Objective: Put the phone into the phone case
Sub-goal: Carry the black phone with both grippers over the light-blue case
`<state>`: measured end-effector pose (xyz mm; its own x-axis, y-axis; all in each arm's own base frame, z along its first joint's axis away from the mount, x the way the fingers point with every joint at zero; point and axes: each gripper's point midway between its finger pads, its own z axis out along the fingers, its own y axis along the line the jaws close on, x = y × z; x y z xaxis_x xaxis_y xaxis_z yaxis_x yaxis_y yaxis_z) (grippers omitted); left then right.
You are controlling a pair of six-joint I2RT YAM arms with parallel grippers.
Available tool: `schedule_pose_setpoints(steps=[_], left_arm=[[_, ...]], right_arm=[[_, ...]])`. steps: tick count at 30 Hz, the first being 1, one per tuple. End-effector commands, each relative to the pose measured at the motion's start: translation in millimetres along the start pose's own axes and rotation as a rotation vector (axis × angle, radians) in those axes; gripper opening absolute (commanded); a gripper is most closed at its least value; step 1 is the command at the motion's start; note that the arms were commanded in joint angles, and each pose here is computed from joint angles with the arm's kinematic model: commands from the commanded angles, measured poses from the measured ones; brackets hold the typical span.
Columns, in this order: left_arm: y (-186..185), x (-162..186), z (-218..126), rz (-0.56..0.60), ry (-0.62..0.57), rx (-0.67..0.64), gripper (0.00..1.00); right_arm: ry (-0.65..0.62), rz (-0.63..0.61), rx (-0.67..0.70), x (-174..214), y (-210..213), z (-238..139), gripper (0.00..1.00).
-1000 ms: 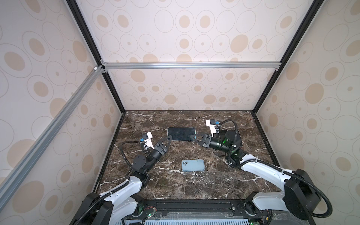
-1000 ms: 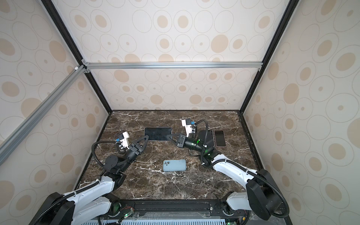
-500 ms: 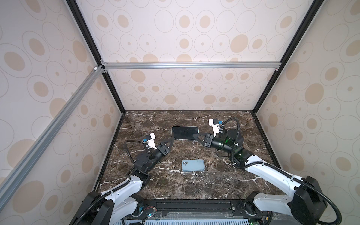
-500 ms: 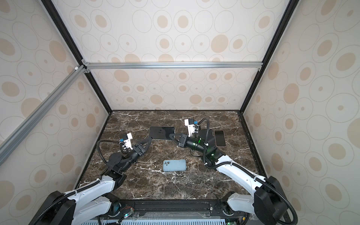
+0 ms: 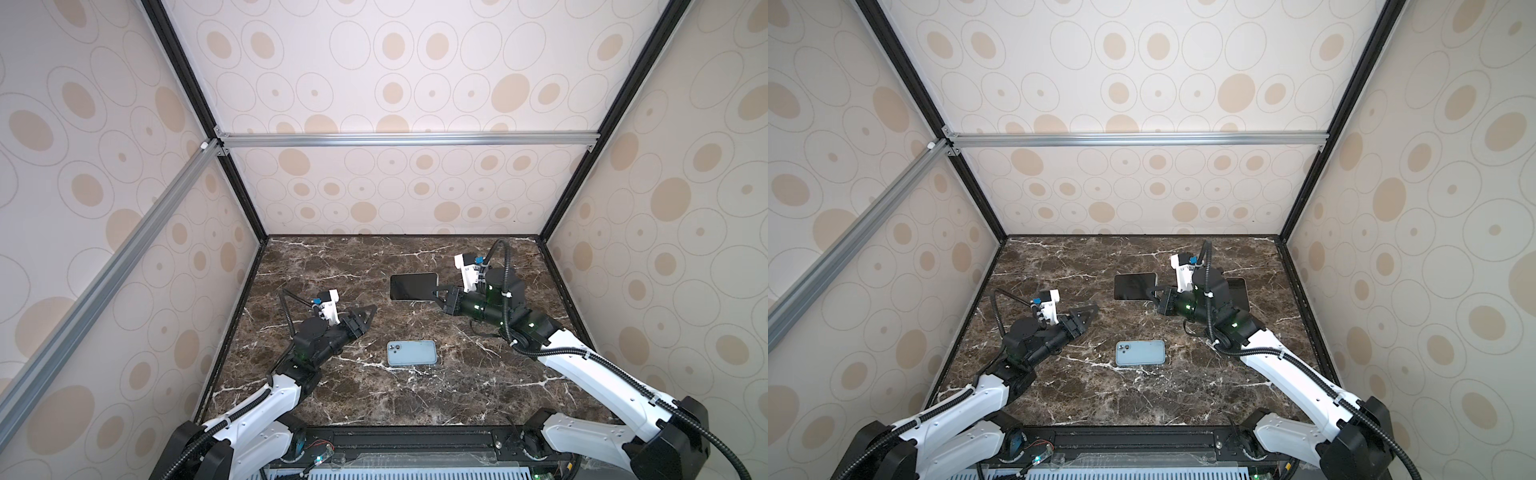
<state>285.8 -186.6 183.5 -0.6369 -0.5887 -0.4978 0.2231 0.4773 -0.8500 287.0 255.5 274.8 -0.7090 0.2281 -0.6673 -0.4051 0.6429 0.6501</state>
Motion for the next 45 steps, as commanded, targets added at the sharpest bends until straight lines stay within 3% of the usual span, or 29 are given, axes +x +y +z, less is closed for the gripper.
schedule_pose_setpoints(steps=[1, 11, 15, 22, 34, 45], left_arm=[[5, 7, 1, 0.059, 0.058, -0.028, 0.66], [40, 45, 4, 0.097, 0.235, -0.134, 0.71], [38, 60, 4, 0.106, 0.301, -0.104, 0.73], [55, 79, 4, 0.125, 0.388, -0.172, 0.72], [66, 111, 10, 0.111, 0.483, -0.194, 0.55], [74, 123, 17, 0.106, 0.508, -0.197, 0.43]], right_arm=[[0.035, -0.037, 0.096, 3, -13, -9, 0.00], [0.280, 0.044, 0.123, 55, -34, 5, 0.00], [0.349, 0.094, 0.094, 73, -38, 14, 0.00], [0.419, 0.149, 0.084, 94, -46, 18, 0.00], [0.456, 0.224, 0.094, 126, -64, 15, 0.00], [0.426, 0.249, 0.088, 129, -74, 24, 0.00]])
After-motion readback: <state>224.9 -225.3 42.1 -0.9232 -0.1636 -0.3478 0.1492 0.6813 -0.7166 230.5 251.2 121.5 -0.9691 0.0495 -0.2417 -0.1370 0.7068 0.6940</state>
